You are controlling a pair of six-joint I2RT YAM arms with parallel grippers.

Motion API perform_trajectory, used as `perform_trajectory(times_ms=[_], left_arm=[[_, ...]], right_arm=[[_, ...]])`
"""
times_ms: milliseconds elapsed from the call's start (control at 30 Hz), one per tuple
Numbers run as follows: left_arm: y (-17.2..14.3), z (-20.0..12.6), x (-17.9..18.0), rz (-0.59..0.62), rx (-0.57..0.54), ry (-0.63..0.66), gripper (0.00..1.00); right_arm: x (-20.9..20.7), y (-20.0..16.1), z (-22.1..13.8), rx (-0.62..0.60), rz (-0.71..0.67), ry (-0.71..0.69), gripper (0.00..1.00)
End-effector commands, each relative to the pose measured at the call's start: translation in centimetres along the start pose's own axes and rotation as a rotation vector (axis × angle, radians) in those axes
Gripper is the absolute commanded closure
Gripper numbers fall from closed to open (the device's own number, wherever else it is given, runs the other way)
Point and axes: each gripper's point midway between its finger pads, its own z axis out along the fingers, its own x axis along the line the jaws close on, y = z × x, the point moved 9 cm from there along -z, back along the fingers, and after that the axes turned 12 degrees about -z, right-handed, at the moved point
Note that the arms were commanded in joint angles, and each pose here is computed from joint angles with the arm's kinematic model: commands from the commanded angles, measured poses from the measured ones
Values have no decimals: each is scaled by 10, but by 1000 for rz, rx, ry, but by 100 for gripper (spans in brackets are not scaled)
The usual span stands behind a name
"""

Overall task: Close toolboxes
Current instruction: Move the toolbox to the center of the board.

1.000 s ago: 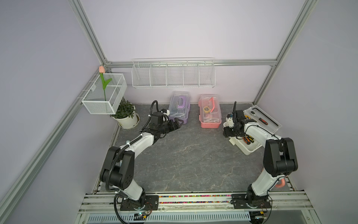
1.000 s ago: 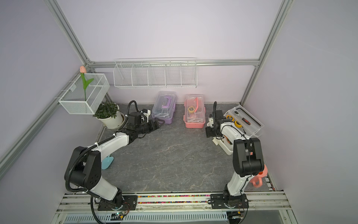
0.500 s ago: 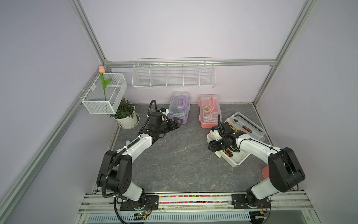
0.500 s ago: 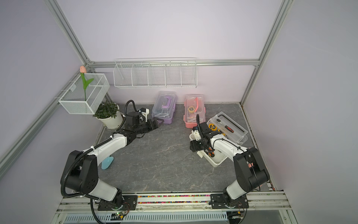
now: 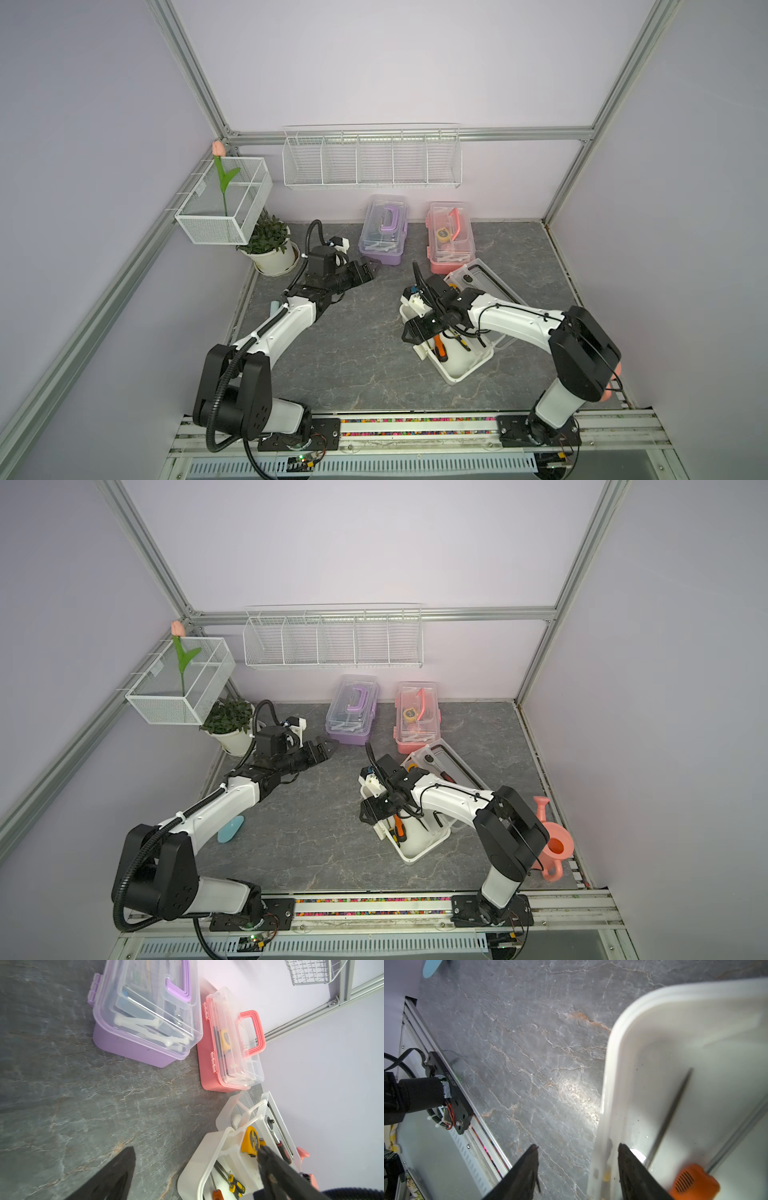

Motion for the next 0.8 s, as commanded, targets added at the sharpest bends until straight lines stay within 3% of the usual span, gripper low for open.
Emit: perform_trajectory(times_ms=[0,200,367,467,533,733,767], left_arm=[[-6,-3,8,31,27,49,6],[-15,18,10,62,110,42,8],[-42,52,-18,195,227,22,9],[-52,73,-23,191,277,-19,9],[-54,85,-23,184,295,-38,9],[-51,121,-33,148,346,-124,10],[-51,127,-36,149,353,-132,10]], right_arm=[[1,14,-37,-109,21,-58,37],[-18,-4,-116,-283,151,-233,37],[-33,-50,-180,-401,344,-476,38],[-35,-83,-207,-431,458,-573,41],[-35,-107,-216,-422,536,-613,50],[-27,-172,-229,-405,702,-756,91],[-29,-182,-224,-393,722,-777,93]])
